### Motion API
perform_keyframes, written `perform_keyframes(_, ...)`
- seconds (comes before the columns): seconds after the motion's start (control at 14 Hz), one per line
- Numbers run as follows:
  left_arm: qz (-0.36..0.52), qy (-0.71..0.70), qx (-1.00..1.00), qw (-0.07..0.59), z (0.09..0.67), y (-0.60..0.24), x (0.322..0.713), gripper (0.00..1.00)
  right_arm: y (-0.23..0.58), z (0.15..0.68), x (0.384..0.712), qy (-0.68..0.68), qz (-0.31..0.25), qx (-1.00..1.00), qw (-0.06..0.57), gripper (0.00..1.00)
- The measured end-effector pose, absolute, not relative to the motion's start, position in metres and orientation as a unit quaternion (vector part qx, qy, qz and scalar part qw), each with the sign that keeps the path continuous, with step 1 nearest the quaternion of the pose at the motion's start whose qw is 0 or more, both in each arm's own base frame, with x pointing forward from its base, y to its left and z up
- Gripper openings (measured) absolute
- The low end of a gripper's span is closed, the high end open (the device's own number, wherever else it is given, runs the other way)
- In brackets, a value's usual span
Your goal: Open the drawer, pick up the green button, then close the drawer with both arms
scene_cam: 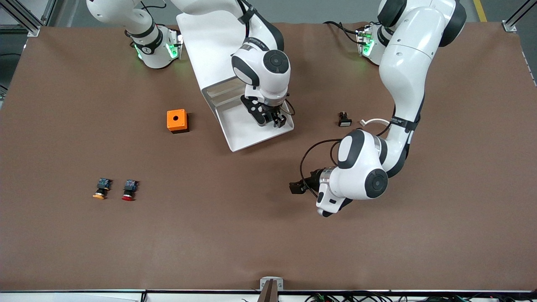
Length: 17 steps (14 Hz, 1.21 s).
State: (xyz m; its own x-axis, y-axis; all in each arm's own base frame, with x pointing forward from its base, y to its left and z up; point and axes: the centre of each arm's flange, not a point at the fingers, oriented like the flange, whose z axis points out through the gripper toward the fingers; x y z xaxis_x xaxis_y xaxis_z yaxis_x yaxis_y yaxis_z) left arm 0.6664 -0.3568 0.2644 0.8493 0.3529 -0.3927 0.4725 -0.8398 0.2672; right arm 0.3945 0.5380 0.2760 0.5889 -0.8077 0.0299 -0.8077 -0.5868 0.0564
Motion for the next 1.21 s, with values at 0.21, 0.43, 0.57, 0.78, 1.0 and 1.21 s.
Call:
perform_keyframes(0.21,-0.164,0.217,0.946,0.177,0.264,-0.356,0.667,1.0,0.538,0.276,0.394,-0.454,0.001,0.891,0.032,0.61)
perform_keyframes(0.43,-0.164,0.217,0.946,0.177,0.264,-0.356,0.667,1.0,0.538,0.276,0.395,-0.455,0.001,0.89,0.03,0.43)
perform_keyframes(0.57,-0.164,0.217,0.946,0.177,0.264,-0.356,0.667,1.0,0.539,0.277,0.395,-0.455,0.001,0.89,0.029,0.41)
perform_keyframes(0.78,-0.161,0.217,0.946,0.178,0.265,-0.357,0.667,1.0,0.539,0.28,0.399,-0.457,0.003,0.889,0.025,0.41)
perform_keyframes(1.0,-0.152,0.211,0.951,0.17,0.264,-0.358,0.667,1.0,0.538,0.294,0.413,-0.465,0.008,0.885,0.011,0.41)
perform_keyframes(1.21,-0.136,0.199,0.958,0.156,0.264,-0.361,0.666,1.0,0.534,0.312,0.434,-0.474,0.011,0.881,-0.001,0.41)
